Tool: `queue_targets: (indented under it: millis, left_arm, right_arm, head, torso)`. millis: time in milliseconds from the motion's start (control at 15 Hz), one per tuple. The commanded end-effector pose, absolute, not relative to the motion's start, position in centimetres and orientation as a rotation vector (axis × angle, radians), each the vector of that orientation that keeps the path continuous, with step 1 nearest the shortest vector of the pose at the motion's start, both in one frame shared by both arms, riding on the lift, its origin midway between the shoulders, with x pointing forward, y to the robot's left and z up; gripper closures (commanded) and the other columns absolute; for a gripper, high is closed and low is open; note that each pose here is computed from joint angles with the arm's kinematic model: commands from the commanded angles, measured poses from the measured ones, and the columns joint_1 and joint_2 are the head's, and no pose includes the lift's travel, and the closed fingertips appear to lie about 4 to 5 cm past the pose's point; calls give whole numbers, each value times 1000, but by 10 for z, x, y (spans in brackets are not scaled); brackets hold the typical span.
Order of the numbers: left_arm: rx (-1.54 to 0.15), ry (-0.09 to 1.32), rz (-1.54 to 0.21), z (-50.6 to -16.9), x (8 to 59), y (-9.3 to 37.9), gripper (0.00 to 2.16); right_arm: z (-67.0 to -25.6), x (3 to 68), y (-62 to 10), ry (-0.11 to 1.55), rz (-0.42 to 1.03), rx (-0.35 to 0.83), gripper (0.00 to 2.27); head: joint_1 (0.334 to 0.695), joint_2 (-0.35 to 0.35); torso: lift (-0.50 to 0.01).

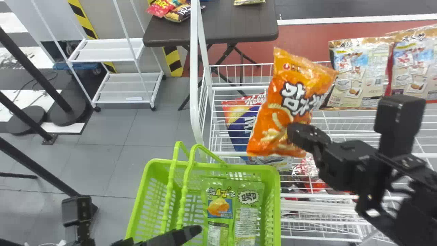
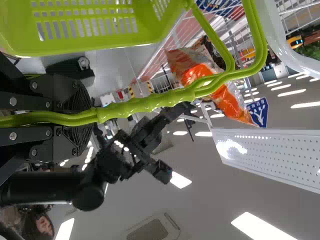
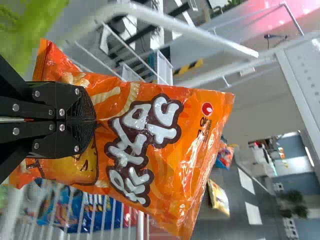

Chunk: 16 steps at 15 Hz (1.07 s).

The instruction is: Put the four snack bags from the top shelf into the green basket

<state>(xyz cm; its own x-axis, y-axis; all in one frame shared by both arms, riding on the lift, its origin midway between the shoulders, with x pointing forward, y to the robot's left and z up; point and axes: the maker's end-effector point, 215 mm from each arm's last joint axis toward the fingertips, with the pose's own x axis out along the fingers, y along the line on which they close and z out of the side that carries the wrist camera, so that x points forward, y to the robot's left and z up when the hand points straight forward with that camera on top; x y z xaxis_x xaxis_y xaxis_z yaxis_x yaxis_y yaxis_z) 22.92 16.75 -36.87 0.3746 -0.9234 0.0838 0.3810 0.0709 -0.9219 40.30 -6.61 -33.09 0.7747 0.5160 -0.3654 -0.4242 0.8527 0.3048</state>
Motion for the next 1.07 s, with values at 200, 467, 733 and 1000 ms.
queue_targets:
  millis: [200, 467, 733, 1000]
  left_arm:
    - [-1084, 637, -1081, -371, 231, 168, 2148]
    - [-1087, 637, -1079, -373, 232, 168, 2148]
    - [-1089, 632, -1085, -371, 234, 166, 2148]
    - [-1095, 636, -1085, -372, 231, 166, 2148]
  right_arm:
    - [-336, 320, -16, 626, 689, 294, 2250]
    - [-367, 277, 12, 766, 776, 295, 2250]
    - [-416, 251, 54, 891, 863, 273, 2246]
    - [-461, 274, 97, 880, 893, 190, 2246]
  head:
    - [695, 260]
    - [695, 341]
    - [695, 350]
    - [695, 350]
  torso:
    - [-1]
    - [-1]
    - [-1]
    - [-1]
